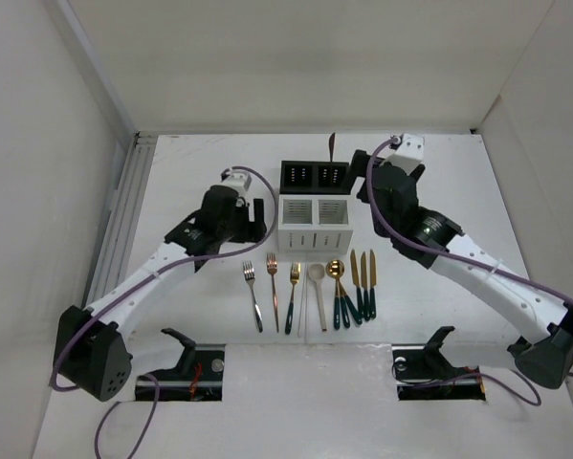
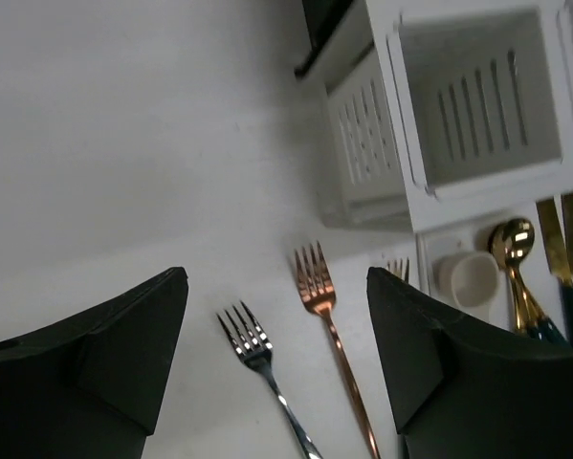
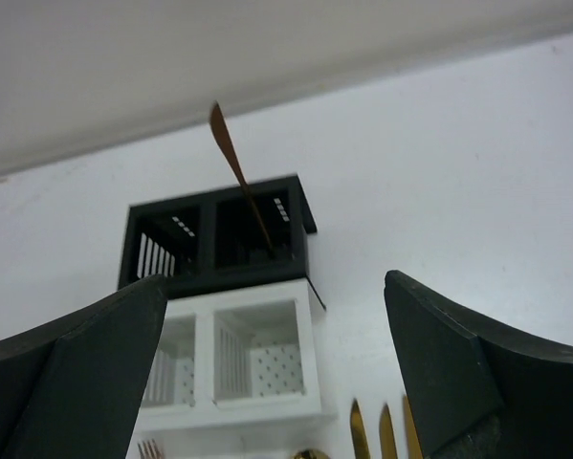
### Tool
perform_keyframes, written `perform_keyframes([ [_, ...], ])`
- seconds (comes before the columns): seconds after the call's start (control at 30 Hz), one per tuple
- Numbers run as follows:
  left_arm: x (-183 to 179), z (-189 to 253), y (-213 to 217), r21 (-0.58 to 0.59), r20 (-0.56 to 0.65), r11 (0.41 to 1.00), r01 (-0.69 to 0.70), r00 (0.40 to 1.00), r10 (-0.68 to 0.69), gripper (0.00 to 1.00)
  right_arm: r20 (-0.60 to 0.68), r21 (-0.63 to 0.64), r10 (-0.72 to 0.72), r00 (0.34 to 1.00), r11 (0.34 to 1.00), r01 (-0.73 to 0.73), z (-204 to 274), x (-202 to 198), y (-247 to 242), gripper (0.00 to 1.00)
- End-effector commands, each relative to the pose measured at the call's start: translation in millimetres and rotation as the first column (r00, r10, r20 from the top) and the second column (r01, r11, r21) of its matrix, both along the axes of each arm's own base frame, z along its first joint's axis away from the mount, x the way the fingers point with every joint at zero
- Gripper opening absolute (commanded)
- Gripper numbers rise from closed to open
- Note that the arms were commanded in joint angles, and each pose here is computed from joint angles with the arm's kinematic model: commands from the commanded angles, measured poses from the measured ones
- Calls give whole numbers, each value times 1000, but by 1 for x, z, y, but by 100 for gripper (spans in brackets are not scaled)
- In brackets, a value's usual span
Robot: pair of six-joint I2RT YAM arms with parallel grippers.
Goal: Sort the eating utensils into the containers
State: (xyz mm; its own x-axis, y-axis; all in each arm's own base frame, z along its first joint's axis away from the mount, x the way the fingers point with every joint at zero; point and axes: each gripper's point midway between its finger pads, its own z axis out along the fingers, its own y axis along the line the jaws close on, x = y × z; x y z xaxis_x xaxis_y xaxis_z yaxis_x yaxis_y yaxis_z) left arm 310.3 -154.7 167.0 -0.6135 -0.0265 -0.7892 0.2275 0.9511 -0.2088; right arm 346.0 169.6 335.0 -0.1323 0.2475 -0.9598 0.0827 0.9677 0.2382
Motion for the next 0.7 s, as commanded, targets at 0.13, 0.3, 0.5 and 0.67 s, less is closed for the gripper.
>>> perform_keyframes([
  [0.13,-62,-68,4,56,-295,988,-147,943,157,66,-187,37,-55,981,997,63,-48,-42,-5,100],
  [0.3,-92,-95,-1,79,-440,985,-155,881,174,53,-283,65,-85,955,992,108,-73,-66,-18,100],
  [0.5,-152,-121,-24,42,-641,998,-53,765,67,51,-282,88,-75,956,991,104,-81,-81,-32,100],
  [0.67,-189,-146,-9,68,-727,992,-107,676,122,49,-252,88,-70,965,992,95,-73,-86,-42,100],
])
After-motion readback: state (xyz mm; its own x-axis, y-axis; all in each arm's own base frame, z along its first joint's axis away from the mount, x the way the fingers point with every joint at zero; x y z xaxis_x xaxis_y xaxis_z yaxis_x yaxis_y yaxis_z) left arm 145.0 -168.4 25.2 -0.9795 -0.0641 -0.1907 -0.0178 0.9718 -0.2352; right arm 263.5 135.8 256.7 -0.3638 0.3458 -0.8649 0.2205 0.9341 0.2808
